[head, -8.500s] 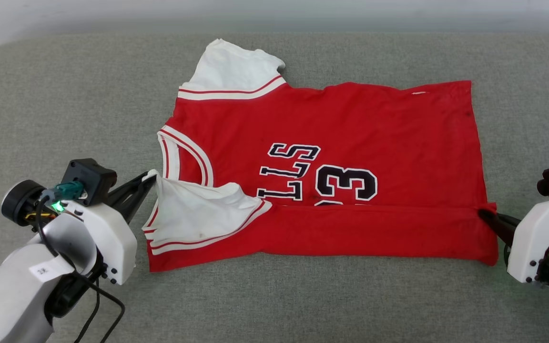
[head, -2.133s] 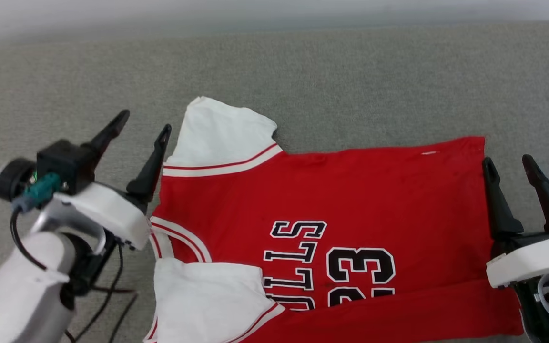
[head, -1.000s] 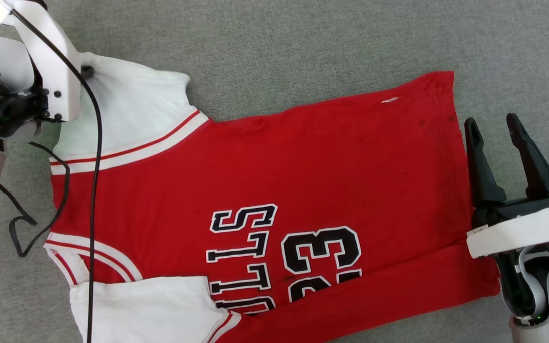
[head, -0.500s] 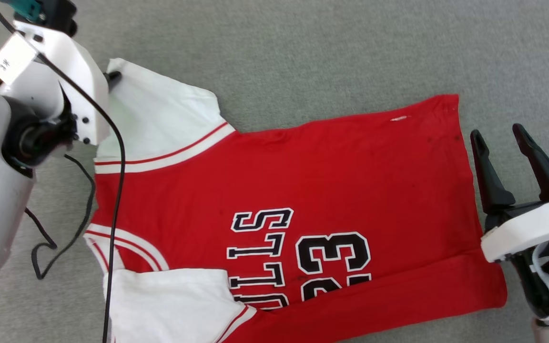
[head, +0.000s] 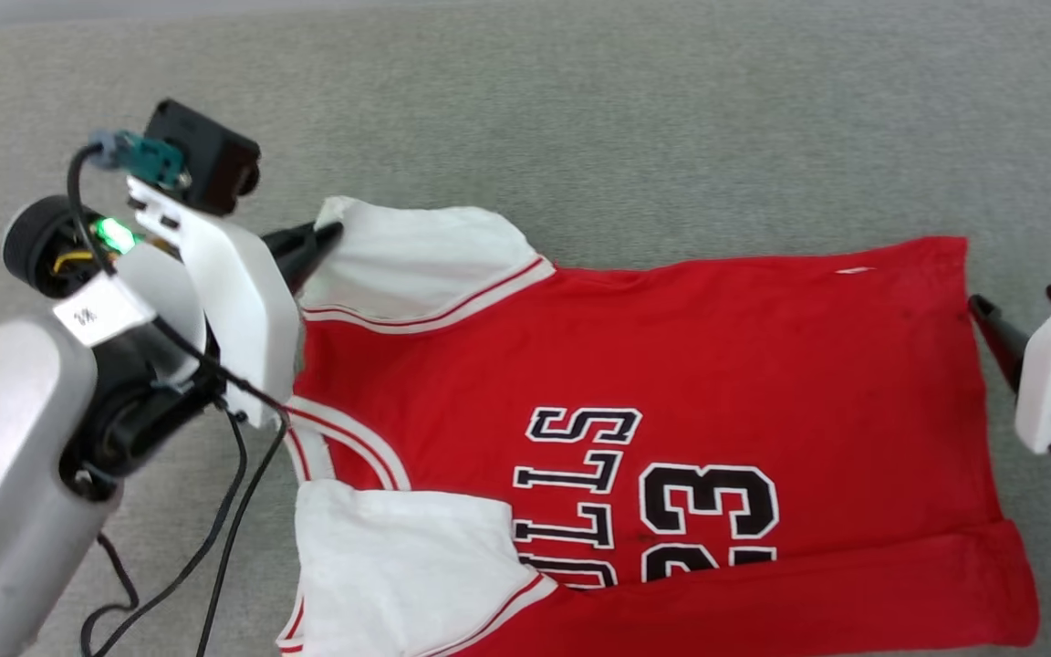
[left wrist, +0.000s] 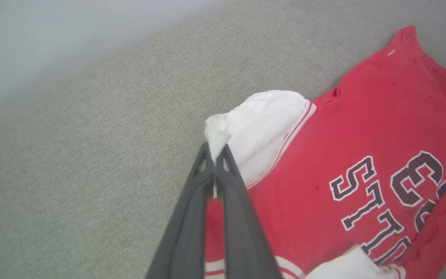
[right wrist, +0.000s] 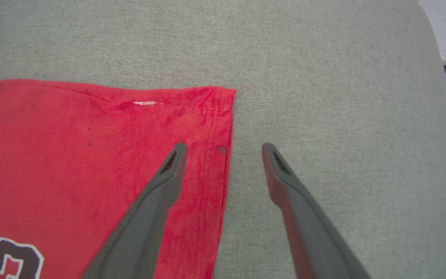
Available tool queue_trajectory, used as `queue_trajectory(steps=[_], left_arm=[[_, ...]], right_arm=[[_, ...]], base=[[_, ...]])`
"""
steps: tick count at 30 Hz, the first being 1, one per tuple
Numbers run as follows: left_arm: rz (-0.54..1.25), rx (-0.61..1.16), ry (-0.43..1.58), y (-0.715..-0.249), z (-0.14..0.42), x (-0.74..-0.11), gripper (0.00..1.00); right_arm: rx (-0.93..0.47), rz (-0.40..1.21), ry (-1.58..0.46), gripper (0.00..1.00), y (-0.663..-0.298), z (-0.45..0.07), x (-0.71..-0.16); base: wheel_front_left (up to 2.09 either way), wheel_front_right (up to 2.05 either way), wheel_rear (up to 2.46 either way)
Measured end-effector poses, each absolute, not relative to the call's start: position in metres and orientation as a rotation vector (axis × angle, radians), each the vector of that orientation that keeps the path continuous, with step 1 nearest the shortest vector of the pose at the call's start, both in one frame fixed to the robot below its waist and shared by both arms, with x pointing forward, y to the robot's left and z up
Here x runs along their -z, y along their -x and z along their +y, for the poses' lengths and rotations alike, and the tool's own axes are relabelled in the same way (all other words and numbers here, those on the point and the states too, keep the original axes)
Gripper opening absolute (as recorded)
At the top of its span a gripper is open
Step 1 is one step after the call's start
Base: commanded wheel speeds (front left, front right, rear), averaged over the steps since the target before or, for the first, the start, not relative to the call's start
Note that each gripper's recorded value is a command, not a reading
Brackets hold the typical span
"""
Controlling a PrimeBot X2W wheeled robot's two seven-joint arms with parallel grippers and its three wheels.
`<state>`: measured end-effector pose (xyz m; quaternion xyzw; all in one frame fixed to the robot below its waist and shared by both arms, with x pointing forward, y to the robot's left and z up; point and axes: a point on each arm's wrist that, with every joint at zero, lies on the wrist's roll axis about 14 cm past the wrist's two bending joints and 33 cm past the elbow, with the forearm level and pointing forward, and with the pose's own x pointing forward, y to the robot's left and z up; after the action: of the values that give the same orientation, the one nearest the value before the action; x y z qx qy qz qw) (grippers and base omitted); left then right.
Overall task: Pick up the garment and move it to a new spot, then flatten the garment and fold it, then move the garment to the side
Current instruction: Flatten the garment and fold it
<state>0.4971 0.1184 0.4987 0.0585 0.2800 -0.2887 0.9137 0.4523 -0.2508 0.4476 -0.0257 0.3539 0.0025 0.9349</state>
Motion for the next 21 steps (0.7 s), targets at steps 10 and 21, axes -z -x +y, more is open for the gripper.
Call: queue_trajectory(steps=[10, 21], left_arm=[[0.517, 0.612, -0.138, -0.475, 0.117, -0.511, 0.0], [0.546, 0.629, -0.143, -0.468, 0.114, -0.496, 0.0]], right_arm=[[-0.036, 0.941, 0.119, 1.0, -0.482, -0.247, -0.427], [-0.069, 1.056, 0.164, 1.0, -0.499, -0.237, -0.377]], base=[[0.0, 0.0, 0.0], [0.0, 0.0, 0.0]])
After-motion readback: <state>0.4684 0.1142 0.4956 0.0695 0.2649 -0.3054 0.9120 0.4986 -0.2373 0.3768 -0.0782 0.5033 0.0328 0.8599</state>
